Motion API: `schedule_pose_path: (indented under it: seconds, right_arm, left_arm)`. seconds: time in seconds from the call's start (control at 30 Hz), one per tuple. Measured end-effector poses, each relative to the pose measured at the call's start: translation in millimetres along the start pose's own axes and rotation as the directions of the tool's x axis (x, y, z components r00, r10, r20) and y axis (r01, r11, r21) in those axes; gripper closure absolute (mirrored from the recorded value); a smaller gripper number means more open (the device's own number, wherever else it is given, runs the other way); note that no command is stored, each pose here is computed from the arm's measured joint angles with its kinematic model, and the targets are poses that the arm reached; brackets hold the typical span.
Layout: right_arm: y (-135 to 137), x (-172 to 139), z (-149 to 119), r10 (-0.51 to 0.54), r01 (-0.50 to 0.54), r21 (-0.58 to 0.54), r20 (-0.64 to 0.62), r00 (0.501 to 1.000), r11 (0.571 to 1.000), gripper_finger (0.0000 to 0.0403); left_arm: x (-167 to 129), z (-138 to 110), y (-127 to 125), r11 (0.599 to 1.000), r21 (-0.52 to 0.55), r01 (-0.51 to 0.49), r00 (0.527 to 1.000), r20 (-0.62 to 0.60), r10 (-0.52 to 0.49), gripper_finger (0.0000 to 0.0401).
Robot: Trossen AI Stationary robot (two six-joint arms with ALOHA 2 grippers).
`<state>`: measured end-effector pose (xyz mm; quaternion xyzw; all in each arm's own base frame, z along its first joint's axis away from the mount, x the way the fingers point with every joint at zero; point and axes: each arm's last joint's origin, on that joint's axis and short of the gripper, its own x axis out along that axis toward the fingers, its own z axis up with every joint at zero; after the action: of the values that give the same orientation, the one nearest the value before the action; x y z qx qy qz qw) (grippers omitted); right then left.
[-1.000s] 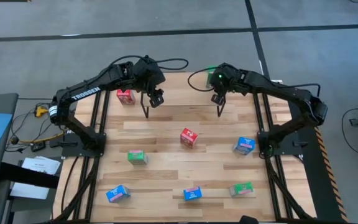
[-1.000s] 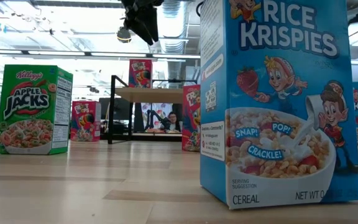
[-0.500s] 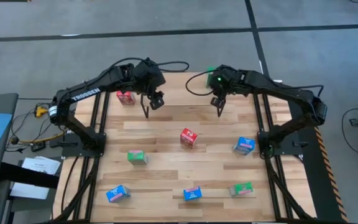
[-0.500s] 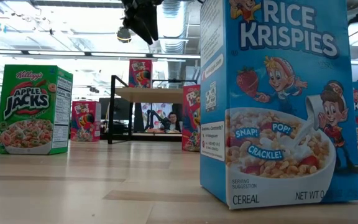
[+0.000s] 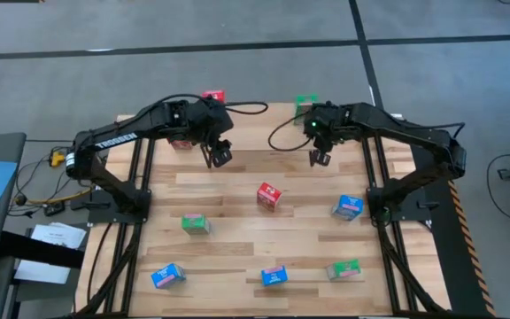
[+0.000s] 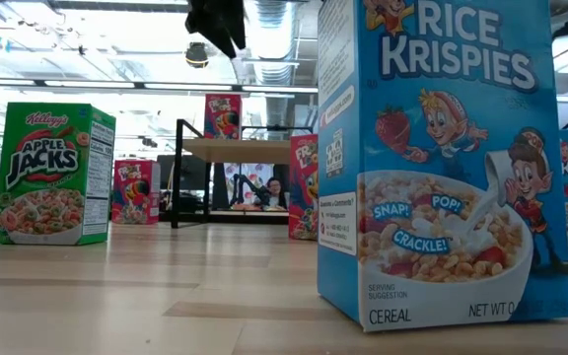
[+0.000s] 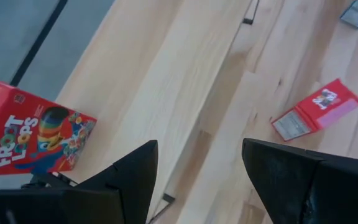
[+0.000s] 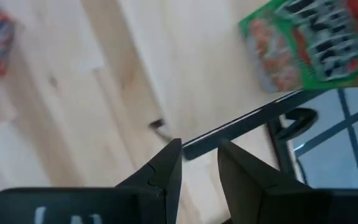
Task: Stack cereal on shelf
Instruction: Put the bottom right blue cereal box on the shelf
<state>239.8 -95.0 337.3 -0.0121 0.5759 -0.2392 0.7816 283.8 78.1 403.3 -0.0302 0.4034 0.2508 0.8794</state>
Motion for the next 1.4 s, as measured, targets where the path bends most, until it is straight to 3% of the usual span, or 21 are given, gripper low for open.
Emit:
schedule_pose_path:
  seconds: [0.13,0.3,0.53,0.7,0.93,1.2,1.4]
  right_arm:
    - [7,-5,-6,0.058,-0.058,-0.025,-0.027,0.998,0.998,0.0275]
    - [16,-9,-9,0.175,-0.173,0.041,-0.047,0.984,0.984,0.0263]
    - [31,-14,-12,0.413,-0.405,0.106,-0.075,0.908,0.908,0.0203]
    - [44,-19,-12,0.433,-0.413,0.191,-0.078,0.898,0.891,0.0171]
    - [58,-21,-9,0.451,-0.423,0.271,-0.047,0.891,0.865,0.0169]
    - [73,-27,-11,0.473,-0.448,0.242,-0.052,0.88,0.861,0.017]
    - [86,-33,-11,0.542,-0.519,0.226,-0.051,0.839,0.824,0.0153]
  left_arm:
    - [-12,-2,-1,1.0,-0.011,0.012,1.0,0.027,-0.011,0.0177]
    - [-28,-4,0,1.0,-0.015,0.026,0.997,0.068,-0.025,0.0177]
    - [-47,-8,4,0.999,-0.031,0.041,0.993,0.115,-0.037,0.0177]
    - [-56,-11,6,0.998,-0.033,0.048,0.991,0.123,-0.043,0.0177]
    - [-58,-16,7,0.999,-0.022,0.042,0.996,0.084,-0.04,0.0177]
    - [-58,-16,7,0.999,-0.015,0.042,0.995,0.086,-0.04,0.0177]
    - [-58,-16,6,0.999,-0.019,0.045,0.995,0.085,-0.043,0.0177]
